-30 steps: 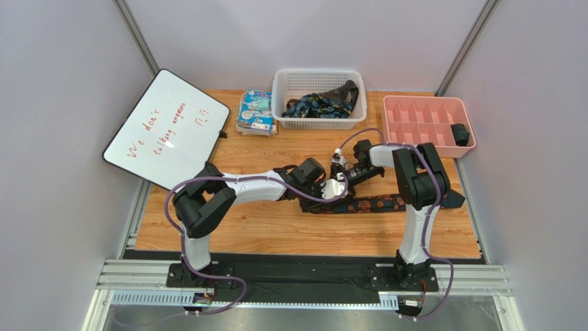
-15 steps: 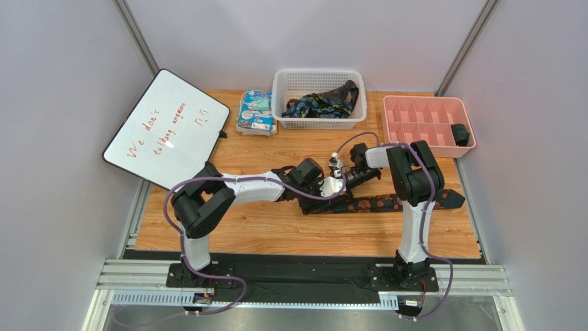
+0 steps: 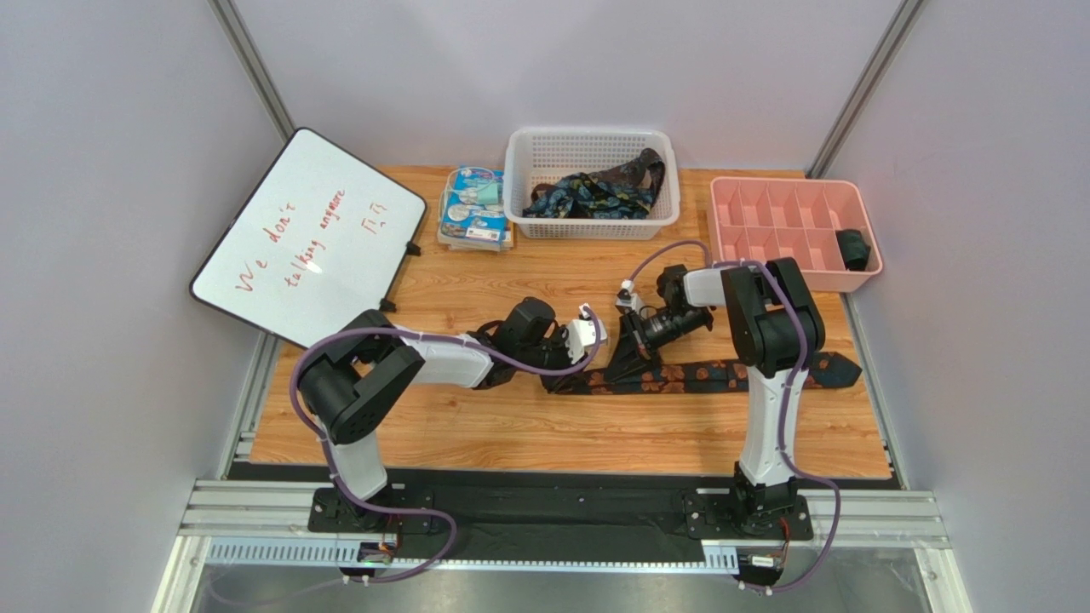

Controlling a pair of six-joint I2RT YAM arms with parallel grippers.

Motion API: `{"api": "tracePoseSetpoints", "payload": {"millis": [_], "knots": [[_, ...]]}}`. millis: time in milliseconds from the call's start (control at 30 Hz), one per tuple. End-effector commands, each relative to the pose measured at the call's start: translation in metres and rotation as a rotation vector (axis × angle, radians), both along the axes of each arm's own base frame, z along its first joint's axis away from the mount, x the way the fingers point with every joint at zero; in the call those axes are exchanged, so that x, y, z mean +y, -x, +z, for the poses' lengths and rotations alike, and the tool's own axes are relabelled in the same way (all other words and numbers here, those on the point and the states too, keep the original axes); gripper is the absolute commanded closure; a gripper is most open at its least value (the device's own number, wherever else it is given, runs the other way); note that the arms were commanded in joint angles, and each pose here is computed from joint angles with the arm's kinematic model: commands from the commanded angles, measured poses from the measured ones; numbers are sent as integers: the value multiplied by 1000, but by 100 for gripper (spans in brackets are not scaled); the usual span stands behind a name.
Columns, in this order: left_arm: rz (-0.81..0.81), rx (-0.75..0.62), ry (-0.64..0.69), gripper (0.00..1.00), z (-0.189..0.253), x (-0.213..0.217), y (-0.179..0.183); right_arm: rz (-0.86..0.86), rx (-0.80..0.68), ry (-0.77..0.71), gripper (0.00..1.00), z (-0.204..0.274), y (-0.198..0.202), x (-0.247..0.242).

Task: Roll the ties
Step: Roll the tie at the center of the board.

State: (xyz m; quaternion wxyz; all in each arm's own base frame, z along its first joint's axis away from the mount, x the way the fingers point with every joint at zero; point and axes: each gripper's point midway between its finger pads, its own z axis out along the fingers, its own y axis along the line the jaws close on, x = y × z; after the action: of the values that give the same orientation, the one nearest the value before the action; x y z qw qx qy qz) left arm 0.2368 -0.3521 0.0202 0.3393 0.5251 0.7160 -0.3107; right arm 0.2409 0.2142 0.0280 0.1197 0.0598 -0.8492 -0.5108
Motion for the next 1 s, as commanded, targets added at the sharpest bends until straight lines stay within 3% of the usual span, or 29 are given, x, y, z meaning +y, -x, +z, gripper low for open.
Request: {"api": "tracePoseSetpoints", "payload": {"millis": [0, 67, 267, 567, 667, 800, 967], "knots": [[-43, 19, -68, 75, -22, 6, 9, -25, 51, -15, 99, 20, -1, 2], [-43, 28, -89, 79, -28, 11, 12, -21, 47, -38, 98, 27, -4, 6], [-63, 7, -115, 78, -31, 14, 19, 12, 45, -42, 84, 33, 1, 16], [-105, -15, -139, 73, -30, 14, 26, 14, 59, 115, 85, -6, 2, 12], [-109, -10, -143, 75, -31, 13, 25, 7, 105, 70, 87, -4, 5, 13], [-123, 15, -147, 76, -34, 14, 31, -14, 9, 21, 75, 15, -6, 13], [-116, 16, -141, 66, -30, 14, 31, -19, 2, 31, 72, 18, -9, 16]]}}
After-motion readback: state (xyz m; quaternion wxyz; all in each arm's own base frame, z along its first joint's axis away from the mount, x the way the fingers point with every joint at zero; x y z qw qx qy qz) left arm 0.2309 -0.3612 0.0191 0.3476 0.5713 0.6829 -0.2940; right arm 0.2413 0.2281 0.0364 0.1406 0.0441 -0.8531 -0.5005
